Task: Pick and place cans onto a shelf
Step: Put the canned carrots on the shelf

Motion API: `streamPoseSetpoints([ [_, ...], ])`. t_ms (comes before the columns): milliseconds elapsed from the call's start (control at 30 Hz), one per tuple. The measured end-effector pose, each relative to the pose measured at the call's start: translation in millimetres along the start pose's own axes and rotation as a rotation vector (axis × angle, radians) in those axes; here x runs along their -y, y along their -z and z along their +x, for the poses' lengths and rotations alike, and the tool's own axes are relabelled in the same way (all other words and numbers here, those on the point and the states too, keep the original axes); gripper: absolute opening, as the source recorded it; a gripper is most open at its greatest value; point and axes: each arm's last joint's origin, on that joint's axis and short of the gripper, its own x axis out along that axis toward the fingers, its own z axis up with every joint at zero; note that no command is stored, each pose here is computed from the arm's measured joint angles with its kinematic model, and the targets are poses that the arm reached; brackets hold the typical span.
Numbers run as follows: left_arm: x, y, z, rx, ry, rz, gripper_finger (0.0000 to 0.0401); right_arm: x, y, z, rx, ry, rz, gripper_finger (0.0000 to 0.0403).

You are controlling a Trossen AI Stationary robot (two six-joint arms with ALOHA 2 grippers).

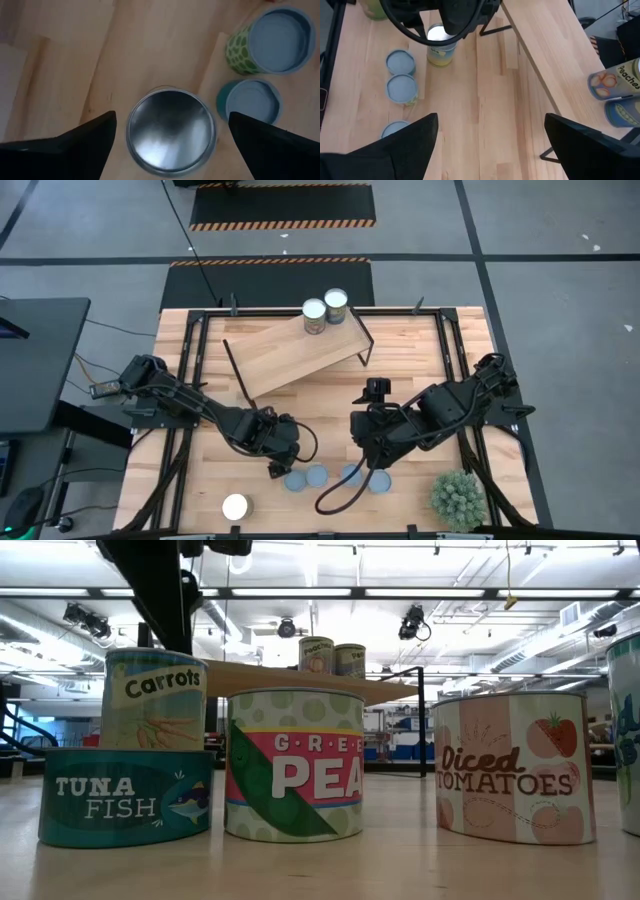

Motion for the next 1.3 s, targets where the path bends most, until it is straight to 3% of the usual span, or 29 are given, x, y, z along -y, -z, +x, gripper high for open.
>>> streamPoseSetpoints([
  [567, -2, -1, 2, -0.024, 0.026, -0.009, 0.0389, 2, -2, 2, 0.006, -0.002, 0.016, 0.0373],
  [800, 0, 1, 14, -0.063, -0.008, -0.005, 0.0389, 2, -4, 3, 0.017, -0.007, 0.022, 0.0373],
  [1167, 5, -1, 33, -0.113, 0.03, 0.013, 0.0388, 3, -2, 2, -0.002, 0.0, -0.021, 0.0373],
  [1300, 4, -2, 40, -0.15, 0.038, 0.012, 0.0368, 11, 7, -5, -0.052, 0.017, -0.04, 0.0373],
])
